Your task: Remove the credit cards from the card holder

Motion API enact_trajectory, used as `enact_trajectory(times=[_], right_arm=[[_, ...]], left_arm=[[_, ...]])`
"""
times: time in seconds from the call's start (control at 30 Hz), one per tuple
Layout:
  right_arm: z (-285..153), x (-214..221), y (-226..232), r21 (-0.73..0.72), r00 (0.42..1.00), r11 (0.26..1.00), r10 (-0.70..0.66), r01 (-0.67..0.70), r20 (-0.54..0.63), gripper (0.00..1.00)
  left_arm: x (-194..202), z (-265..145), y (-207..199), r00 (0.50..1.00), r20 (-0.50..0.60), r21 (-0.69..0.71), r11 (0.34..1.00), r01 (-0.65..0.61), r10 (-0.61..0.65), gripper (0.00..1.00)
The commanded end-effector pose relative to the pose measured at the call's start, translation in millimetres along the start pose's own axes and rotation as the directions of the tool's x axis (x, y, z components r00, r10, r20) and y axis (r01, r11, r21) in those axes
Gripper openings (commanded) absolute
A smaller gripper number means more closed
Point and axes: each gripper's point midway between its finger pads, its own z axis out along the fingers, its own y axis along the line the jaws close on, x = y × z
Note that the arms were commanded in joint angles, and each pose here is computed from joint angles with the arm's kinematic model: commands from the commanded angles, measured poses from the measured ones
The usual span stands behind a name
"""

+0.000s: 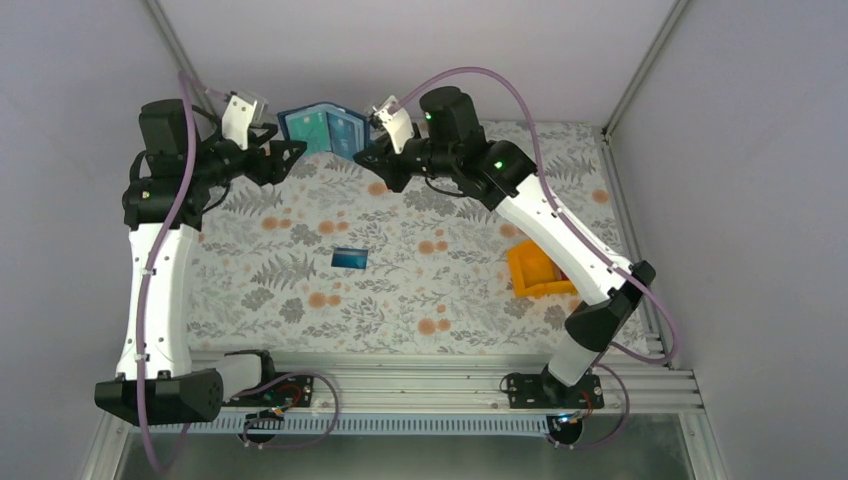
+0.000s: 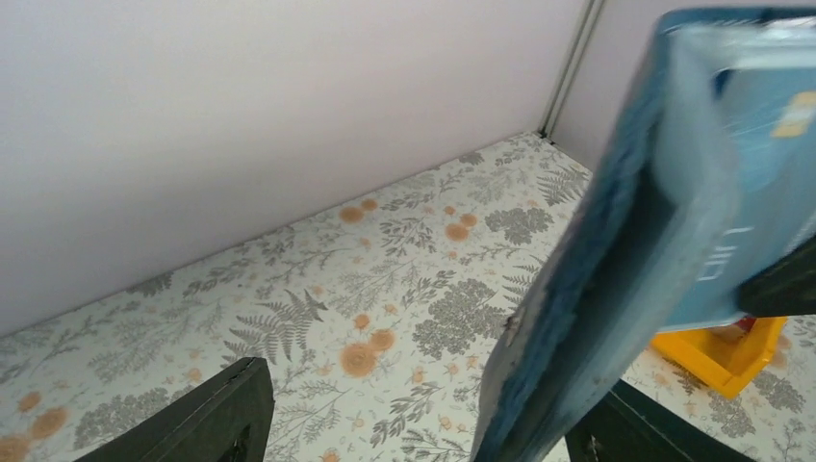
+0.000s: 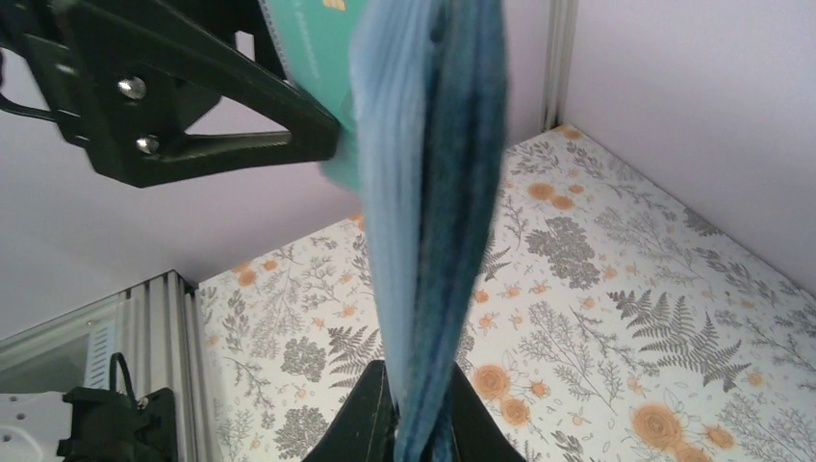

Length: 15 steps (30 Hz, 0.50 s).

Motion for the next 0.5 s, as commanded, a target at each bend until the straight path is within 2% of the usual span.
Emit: enact_trajectory(times=[0.0,0.13,0.23,0.3,0.37,0.43,0.47], right_arm=[[-13,-10,11,-0.038,0.999,0.998,-0.040,0.041,0.032,0.04],[-14,-8,12,-0.048,0.998,0.997,-0.054,0.055,0.026,0.04],[-28,-13,29,-0.123,0.993,0.986,-0.110,0.115,0.051,0.04],[-33,-8,38,-0.170,0.985,0.971,-0.163,0.169,0.051,0.04],[-37,-3,41,-0.192,0.979,0.960,-0.196,0.203,0.054,0.04],[-43,-1,41,-0.213,0.975,0.952,-0.212,0.221,0.064,0.04],[-48,-1,42,-0.226,0.973,0.947,-0.217,0.228,0.073,0.04]], left_arm=[[-1,-2,0,1.000,0.005,0.004,1.000,-0.005,0.005,0.77],[-3,-4,-18,0.999,0.019,0.103,0.994,-0.033,0.031,0.79],[-5,-7,-30,0.999,0.034,0.165,0.985,-0.048,0.043,0.72],[-8,-11,-42,0.998,0.047,0.223,0.973,-0.062,0.053,0.61],[-8,-15,-54,0.997,0.059,0.286,0.955,-0.072,0.058,0.46],[-6,-18,-64,0.996,0.065,0.342,0.937,-0.077,0.058,0.29],[-5,-20,-67,0.996,0.065,0.358,0.931,-0.078,0.058,0.17]])
